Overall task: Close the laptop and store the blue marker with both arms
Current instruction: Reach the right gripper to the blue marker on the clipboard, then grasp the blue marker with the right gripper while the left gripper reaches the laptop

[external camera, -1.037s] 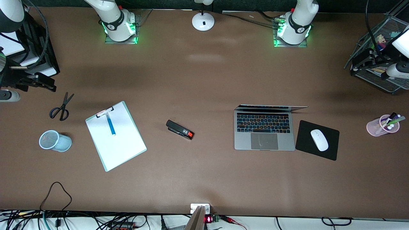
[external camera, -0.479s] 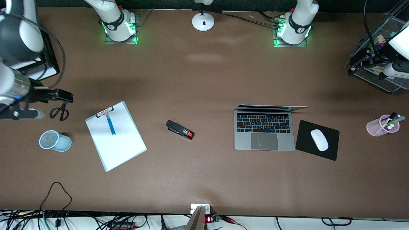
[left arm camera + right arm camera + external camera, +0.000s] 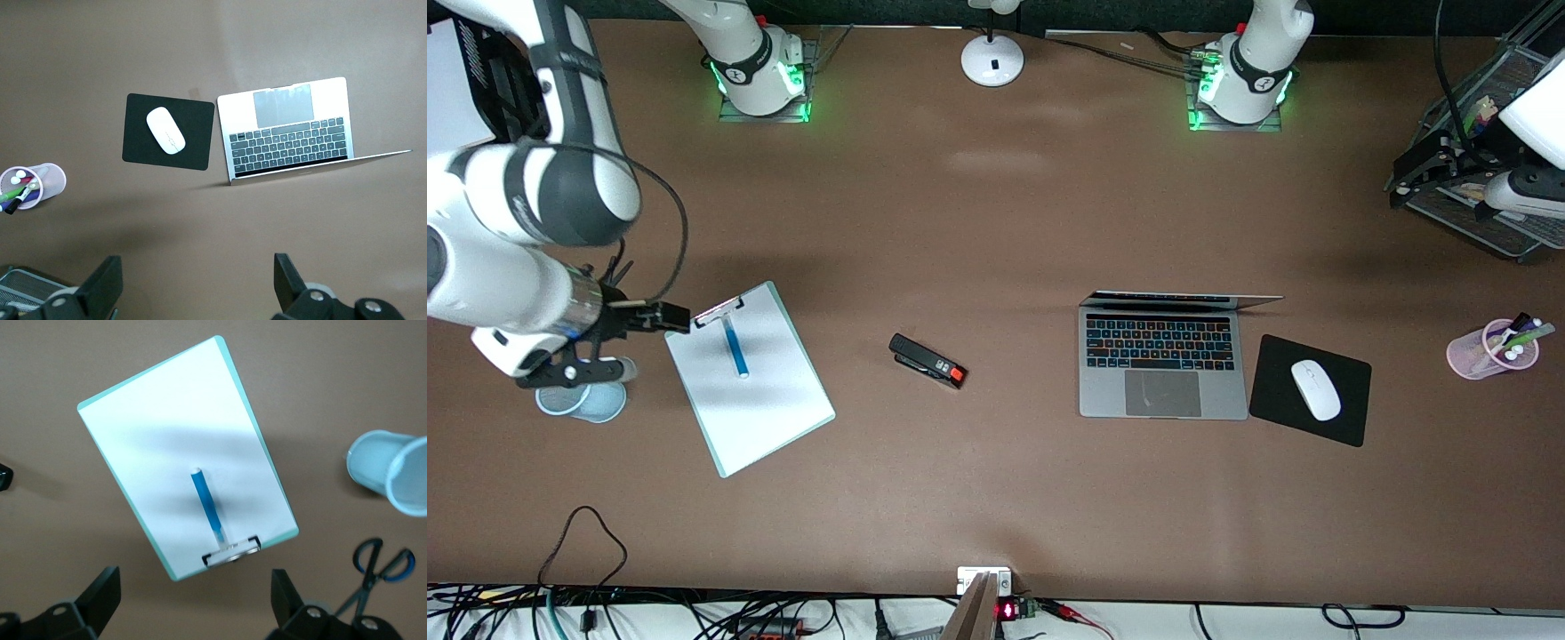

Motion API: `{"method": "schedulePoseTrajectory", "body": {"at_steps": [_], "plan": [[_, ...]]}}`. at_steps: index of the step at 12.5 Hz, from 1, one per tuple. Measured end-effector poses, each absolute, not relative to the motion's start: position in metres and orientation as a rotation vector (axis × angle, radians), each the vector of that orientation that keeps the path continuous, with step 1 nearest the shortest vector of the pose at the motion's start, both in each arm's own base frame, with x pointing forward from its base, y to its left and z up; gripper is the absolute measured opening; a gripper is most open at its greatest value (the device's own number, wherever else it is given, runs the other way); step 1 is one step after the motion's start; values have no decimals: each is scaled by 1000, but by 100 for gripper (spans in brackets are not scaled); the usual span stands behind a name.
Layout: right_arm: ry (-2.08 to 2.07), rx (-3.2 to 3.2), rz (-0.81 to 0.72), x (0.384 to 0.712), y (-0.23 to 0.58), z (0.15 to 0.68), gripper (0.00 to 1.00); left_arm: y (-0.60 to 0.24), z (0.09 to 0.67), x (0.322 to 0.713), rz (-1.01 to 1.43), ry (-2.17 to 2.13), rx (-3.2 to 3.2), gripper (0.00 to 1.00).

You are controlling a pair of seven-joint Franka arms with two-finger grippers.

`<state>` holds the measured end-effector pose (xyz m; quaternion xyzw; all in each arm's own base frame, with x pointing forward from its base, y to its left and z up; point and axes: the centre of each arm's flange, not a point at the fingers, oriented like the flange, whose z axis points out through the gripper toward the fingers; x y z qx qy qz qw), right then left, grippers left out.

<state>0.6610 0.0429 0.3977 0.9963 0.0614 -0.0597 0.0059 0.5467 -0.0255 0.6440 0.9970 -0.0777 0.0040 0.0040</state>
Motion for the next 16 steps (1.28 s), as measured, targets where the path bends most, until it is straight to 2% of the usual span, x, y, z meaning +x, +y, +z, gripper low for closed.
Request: {"method": "schedulePoseTrajectory", "body": {"at_steps": [5, 11, 16], "plan": [[241, 3111, -192, 677, 48, 330, 100, -33, 623, 558, -45, -263, 3121, 100], [494, 3087, -173, 687, 54, 274, 100, -94, 578, 574, -162, -427, 3095, 100], [621, 3064, -111, 694, 55, 232, 100, -103, 530, 587, -318, -446, 3076, 100]]}}
